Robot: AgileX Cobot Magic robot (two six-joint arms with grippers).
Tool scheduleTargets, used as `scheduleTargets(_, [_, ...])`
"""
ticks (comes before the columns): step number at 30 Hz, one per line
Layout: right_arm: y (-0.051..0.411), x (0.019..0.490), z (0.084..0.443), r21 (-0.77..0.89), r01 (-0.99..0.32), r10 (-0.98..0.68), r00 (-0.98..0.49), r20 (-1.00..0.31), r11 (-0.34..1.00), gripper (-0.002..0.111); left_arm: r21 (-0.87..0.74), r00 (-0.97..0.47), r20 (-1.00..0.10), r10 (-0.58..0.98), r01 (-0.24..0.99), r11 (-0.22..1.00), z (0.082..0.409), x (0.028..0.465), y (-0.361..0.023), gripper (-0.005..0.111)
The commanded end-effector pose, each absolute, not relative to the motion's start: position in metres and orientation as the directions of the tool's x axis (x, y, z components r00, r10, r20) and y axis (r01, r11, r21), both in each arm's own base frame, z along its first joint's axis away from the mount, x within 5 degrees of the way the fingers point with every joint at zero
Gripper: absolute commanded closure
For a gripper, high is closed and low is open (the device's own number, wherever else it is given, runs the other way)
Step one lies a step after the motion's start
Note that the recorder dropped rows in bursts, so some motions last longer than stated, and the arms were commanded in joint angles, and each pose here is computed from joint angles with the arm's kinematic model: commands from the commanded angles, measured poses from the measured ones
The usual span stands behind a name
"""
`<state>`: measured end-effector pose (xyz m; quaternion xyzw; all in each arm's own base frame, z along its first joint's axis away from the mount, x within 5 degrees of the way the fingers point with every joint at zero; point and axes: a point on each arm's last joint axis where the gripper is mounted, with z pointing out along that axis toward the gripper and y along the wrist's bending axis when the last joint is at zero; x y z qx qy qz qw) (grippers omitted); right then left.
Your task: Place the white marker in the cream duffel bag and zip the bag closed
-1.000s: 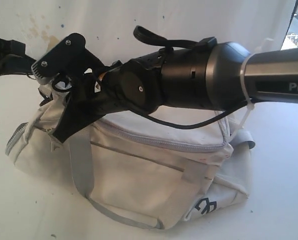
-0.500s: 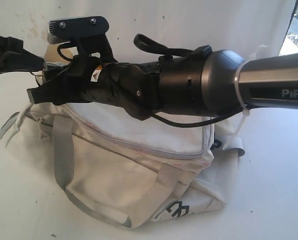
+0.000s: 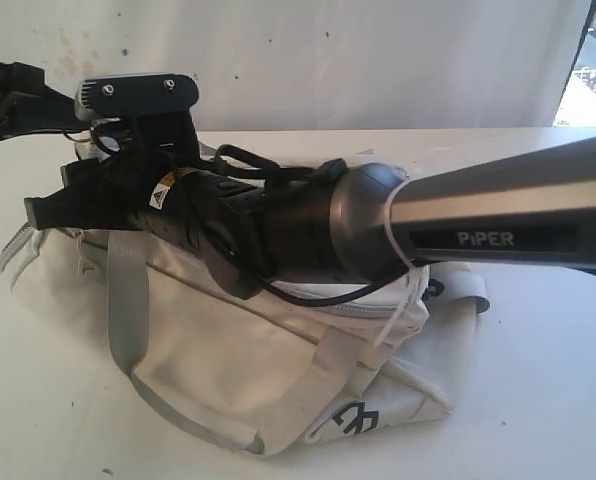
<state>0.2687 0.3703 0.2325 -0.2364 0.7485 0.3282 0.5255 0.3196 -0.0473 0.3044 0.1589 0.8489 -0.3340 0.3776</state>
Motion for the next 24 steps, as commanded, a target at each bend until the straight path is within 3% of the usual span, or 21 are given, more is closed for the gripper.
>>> scheduleTargets(1, [0.373, 0.27, 0.233, 0.242, -0.7, 0.019, -0.311, -0.95, 0.672, 0.064, -0.467, -0.676, -0.737, -0.001, 0.508, 0.724, 0.308, 0.319, -0.048, 0.107])
scheduleTargets(4, [0.373, 0.269, 0.23, 0.242, -0.7, -0.007, -0.333, -0.943, 0.672, 0.082, -0.457, -0.674, -0.739, -0.004, 0.496, 0.738, 0.307, 0.32, -0.046, 0.107])
scheduleTargets(7, [0.372, 0.266, 0.223, 0.196, -0.718, -0.1, -0.347, -0.932, 0.668, 0.108, -0.466, -0.689, -0.724, -0.022, 0.465, 0.752, 0.306, 0.321, -0.044, 0.107])
scheduleTargets(12, [0.371, 0.26, 0.21, 0.069, -0.778, -0.307, -0.325, -0.895, 0.624, 0.108, -0.432, -0.731, -0.681, -0.035, 0.363, 0.825, 0.299, 0.323, -0.036, 0.107])
scheduleTargets(24, [0.367, 0.253, 0.198, 0.041, -0.812, -0.442, -0.358, -0.822, 0.582, 0.108, -0.416, -0.73, -0.676, -0.1, 0.266, 0.869, 0.297, 0.326, -0.013, 0.107])
